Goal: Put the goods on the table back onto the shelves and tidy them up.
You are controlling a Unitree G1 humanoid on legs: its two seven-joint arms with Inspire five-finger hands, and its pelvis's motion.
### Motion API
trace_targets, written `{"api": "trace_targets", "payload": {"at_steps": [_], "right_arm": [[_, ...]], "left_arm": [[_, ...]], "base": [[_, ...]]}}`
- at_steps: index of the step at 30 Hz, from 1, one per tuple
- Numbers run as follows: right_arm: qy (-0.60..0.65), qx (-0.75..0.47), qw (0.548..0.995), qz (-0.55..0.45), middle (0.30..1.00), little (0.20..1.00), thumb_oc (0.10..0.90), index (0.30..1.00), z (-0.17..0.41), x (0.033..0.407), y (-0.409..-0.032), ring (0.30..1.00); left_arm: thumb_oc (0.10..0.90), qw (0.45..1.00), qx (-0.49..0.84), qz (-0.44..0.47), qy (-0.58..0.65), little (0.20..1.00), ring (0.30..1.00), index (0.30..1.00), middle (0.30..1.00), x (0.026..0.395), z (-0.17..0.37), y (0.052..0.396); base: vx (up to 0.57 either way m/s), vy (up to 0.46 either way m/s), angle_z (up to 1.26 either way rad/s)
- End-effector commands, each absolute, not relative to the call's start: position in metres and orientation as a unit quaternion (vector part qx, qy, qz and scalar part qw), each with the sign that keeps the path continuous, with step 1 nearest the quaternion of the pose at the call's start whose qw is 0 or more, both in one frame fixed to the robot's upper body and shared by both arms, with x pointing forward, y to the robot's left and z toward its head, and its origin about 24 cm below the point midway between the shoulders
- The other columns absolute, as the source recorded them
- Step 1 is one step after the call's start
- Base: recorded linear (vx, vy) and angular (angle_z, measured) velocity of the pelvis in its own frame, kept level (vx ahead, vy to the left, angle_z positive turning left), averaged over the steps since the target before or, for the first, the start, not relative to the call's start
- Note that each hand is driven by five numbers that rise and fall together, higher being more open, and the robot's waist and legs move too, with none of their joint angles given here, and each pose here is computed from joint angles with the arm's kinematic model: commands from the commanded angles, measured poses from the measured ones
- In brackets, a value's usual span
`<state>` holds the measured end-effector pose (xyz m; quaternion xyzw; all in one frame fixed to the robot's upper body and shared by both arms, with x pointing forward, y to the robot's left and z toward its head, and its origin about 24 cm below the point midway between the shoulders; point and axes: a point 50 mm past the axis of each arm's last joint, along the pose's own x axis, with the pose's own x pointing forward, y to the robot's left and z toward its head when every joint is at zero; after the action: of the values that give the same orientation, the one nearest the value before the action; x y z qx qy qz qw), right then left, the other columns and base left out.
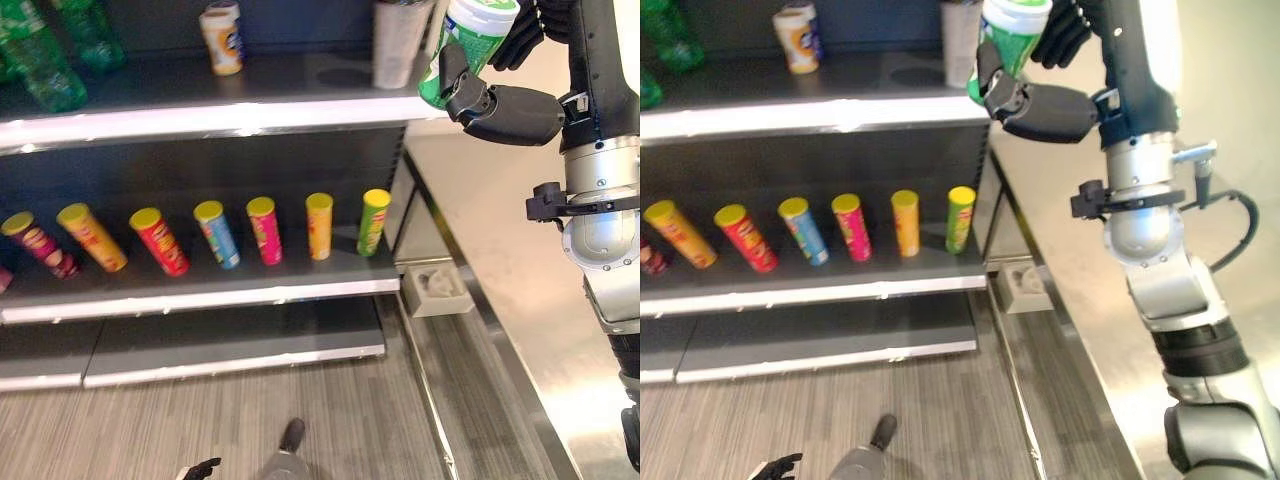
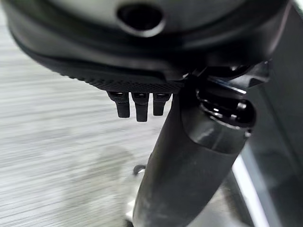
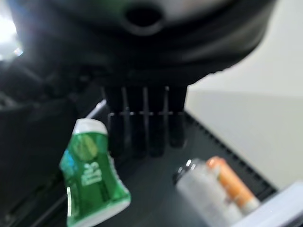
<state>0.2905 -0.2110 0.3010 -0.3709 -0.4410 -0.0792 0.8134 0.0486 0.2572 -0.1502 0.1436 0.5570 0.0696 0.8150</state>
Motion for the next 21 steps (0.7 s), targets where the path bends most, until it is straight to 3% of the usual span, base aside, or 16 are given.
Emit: {"api": "trace_targets", "payload": {"at_steps": [1,8,21], "right_arm": [[-0.537,-0.356,0.757,-0.108,0.300,0.300,0.400,0.300,0.351,0.271,-0.205,0.300],[-0.535,-0.337,0.766,-0.120,0.300,0.300,0.400,0.300,0.347,0.267,-0.208,0.300],[-0.516,-0.337,0.777,-0.126,0.300,0.300,0.400,0.300,0.336,0.278,-0.198,0.300]], "left_arm": [[0.800,0.853,0.180,0.068,0.485,0.900,0.900,0.900,0.900,0.090,-0.135,0.267],[0.800,0.847,0.200,0.045,0.490,0.900,0.900,0.900,0.900,0.090,-0.136,0.264],[0.800,0.831,0.218,0.038,0.511,0.900,0.900,0.900,0.900,0.078,-0.140,0.266]], "base": [[0.07,0.107,0.56],[0.09,0.192,0.68],[-0.01,0.189,0.09]]}}
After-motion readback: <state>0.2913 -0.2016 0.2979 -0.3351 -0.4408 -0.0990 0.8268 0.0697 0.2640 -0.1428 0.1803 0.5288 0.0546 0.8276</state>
